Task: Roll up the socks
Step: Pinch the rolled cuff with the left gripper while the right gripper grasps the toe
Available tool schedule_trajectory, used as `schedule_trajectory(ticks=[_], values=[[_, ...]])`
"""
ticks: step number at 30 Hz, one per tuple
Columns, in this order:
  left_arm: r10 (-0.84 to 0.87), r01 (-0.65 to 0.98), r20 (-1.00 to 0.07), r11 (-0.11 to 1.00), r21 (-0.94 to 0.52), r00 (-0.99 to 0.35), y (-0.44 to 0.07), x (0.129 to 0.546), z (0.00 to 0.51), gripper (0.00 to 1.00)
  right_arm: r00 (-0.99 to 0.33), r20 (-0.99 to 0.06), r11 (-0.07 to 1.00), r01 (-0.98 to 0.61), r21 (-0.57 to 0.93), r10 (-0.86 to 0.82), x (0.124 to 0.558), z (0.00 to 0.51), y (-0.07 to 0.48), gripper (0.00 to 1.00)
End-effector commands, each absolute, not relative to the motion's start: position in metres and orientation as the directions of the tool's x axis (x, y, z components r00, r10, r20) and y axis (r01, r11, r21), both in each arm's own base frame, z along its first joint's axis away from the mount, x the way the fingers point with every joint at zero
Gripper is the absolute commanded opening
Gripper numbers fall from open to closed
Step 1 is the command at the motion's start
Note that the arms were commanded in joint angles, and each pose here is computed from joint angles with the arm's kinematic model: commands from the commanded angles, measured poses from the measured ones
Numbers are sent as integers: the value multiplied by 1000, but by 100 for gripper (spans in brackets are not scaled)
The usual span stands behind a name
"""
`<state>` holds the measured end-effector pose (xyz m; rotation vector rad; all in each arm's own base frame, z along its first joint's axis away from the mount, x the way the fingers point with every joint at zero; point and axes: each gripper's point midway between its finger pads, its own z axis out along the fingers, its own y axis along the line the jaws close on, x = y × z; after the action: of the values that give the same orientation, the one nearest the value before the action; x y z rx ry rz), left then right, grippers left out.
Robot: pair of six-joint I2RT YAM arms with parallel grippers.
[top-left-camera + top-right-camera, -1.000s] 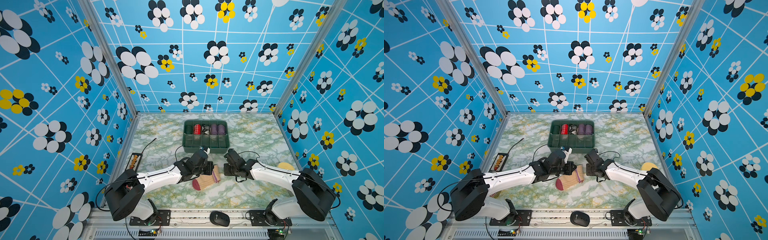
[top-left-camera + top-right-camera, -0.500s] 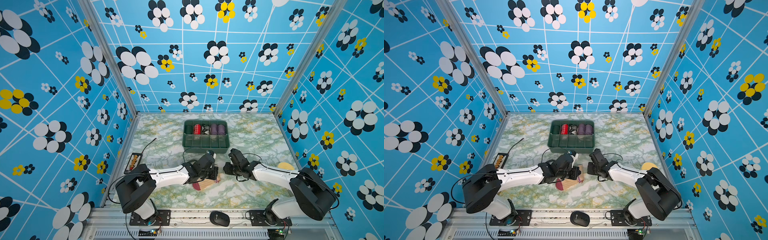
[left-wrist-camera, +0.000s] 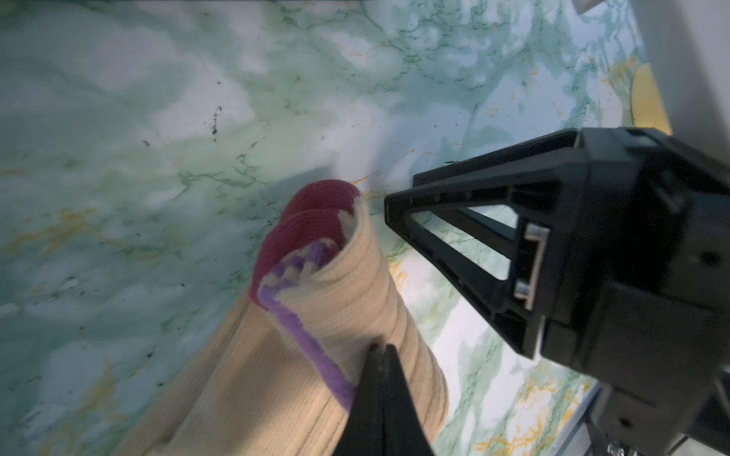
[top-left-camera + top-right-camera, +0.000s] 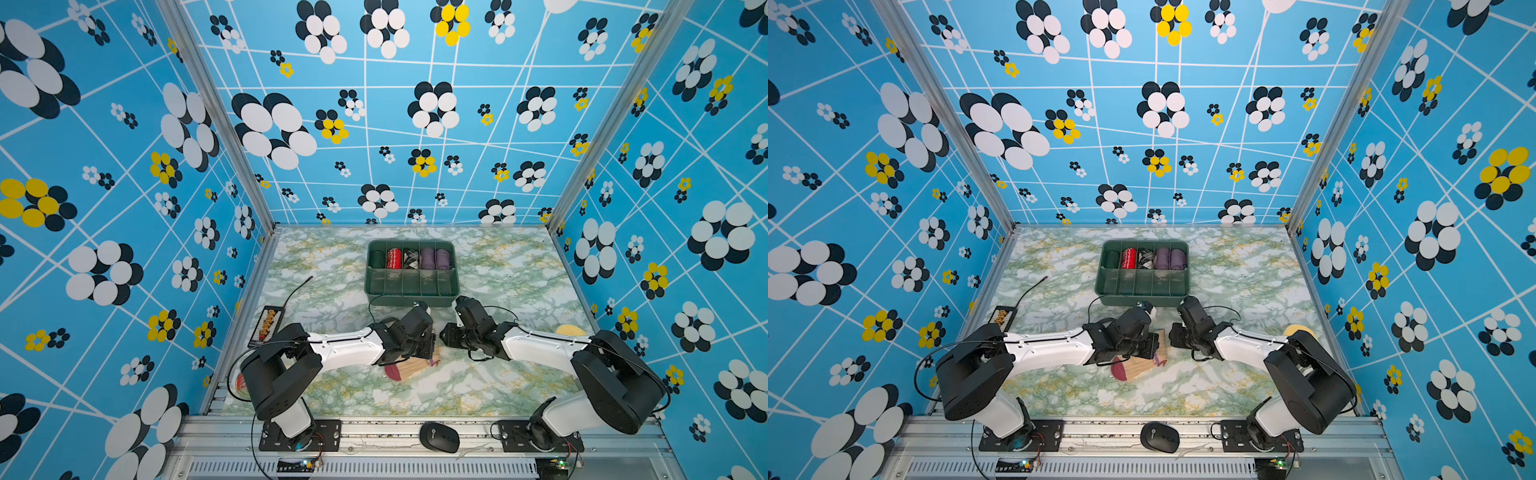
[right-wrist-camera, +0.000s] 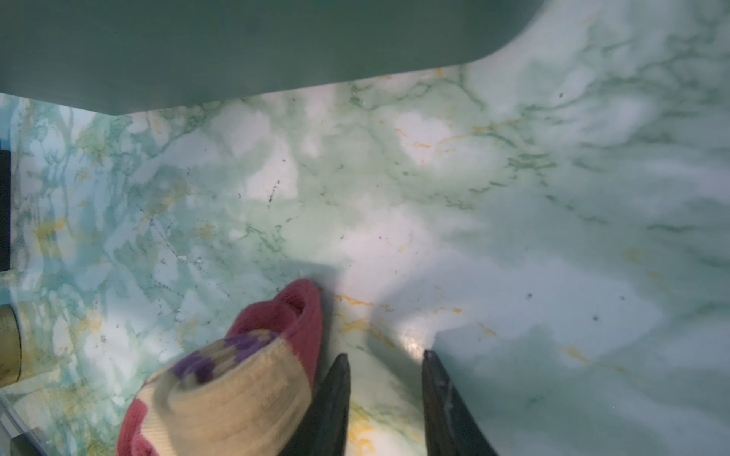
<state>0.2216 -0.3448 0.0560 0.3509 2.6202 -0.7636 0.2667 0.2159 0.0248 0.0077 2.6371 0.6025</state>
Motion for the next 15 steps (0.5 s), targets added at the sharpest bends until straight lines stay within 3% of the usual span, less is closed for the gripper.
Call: schedule_trajectory(ticks=[1,15], values=[[157,334,-416,855,-397,-896,-331,222,43,0,-938,-335,913,-54,405,93,250,3,209,34],[153,289,-361,887,-360,-920,-305,211,24,0,-962,-267,888,-81,452,49,233,-4,216,31]])
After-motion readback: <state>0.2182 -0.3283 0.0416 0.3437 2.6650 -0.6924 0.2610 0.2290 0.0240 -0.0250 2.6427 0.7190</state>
